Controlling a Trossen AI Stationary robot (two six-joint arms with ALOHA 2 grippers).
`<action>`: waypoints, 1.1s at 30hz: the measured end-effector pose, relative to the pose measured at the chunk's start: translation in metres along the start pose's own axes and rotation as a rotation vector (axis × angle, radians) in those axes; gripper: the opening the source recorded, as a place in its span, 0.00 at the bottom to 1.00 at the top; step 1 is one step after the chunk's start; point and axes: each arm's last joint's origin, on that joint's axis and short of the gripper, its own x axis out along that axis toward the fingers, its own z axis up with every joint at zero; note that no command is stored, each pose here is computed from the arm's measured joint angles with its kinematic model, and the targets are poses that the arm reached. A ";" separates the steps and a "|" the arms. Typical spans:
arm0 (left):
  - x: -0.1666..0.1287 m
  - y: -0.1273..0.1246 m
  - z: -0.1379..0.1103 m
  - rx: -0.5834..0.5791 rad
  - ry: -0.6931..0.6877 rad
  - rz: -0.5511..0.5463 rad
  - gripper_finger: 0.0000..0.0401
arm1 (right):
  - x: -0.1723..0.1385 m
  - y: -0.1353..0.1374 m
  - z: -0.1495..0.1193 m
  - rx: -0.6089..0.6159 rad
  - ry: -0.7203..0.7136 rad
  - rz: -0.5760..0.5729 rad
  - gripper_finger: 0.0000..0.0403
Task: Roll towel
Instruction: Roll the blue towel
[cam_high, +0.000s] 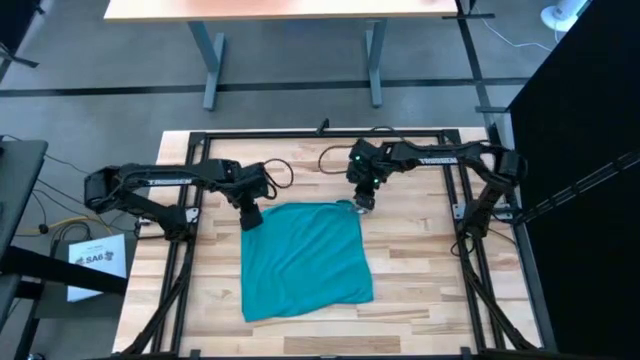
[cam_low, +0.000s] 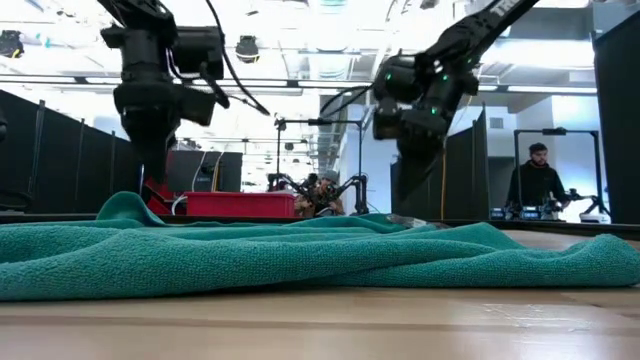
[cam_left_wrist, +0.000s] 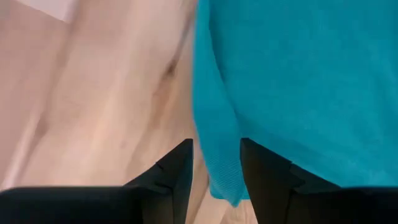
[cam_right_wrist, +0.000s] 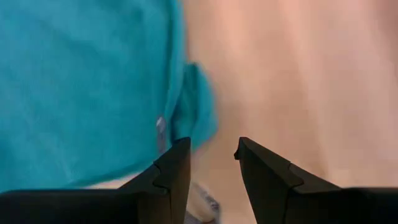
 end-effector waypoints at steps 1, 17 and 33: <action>0.002 0.000 0.000 -0.003 0.019 -0.001 0.29 | 0.002 0.003 0.001 -0.019 0.009 0.007 0.31; 0.001 0.000 0.000 -0.003 0.002 0.002 0.29 | 0.017 0.028 0.009 -0.148 -0.001 0.009 0.31; 0.001 0.000 0.000 -0.001 0.004 0.003 0.29 | 0.028 0.019 0.008 -0.115 0.020 -0.001 0.31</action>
